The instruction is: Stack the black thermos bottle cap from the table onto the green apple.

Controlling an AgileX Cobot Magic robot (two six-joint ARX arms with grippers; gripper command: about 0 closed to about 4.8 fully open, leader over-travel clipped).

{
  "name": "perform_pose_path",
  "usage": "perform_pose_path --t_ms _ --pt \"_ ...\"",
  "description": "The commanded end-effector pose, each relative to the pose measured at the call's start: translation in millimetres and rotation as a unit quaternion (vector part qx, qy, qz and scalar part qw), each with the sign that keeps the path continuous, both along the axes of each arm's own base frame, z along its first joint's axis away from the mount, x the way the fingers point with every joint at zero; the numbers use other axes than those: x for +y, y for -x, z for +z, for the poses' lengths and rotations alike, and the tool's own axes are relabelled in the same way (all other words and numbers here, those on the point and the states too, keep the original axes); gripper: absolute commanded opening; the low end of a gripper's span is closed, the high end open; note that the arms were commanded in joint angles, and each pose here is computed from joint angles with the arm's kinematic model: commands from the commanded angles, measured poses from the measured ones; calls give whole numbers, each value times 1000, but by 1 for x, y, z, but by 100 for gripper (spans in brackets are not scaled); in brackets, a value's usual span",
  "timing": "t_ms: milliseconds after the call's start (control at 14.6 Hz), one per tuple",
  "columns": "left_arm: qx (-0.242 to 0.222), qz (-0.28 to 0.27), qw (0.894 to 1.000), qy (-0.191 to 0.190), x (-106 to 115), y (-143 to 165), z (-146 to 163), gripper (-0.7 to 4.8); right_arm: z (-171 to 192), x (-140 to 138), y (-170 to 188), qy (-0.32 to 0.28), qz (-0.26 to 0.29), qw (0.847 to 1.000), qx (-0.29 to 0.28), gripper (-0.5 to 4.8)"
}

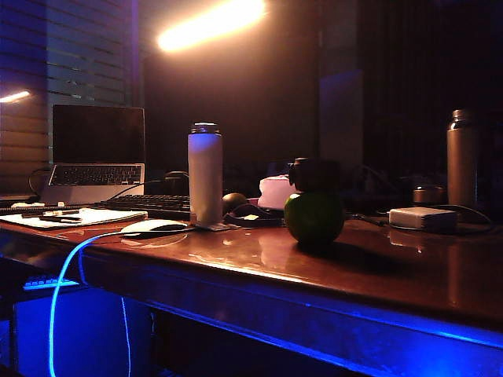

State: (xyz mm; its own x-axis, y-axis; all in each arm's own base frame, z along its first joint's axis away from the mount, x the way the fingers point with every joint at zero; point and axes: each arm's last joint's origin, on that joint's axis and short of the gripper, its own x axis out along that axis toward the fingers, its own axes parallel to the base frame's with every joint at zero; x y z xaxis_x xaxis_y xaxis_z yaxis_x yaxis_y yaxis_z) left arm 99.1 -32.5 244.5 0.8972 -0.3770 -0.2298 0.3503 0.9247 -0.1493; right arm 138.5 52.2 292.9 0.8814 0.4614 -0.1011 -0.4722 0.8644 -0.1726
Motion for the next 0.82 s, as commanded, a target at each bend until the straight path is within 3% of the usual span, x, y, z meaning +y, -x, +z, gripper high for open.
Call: perform_pose_path --t_ms 68,205,547,820 --pt "-9 8 1000 0 -1 -7 -22 -3 -29 -6 13 -40 -35 998 20 -5" --pt "-5 19 999 -29 -1 -8 -35 -3 -60 -10 19 -69 -78 993 55 -5" --pt "38 25 998 -46 -1 -9 -69 -3 -113 -12 26 -51 -77 989 115 -5" --pt "28 14 995 -90 0 -9 -73 -3 -133 -14 30 -28 -85 980 178 -5"
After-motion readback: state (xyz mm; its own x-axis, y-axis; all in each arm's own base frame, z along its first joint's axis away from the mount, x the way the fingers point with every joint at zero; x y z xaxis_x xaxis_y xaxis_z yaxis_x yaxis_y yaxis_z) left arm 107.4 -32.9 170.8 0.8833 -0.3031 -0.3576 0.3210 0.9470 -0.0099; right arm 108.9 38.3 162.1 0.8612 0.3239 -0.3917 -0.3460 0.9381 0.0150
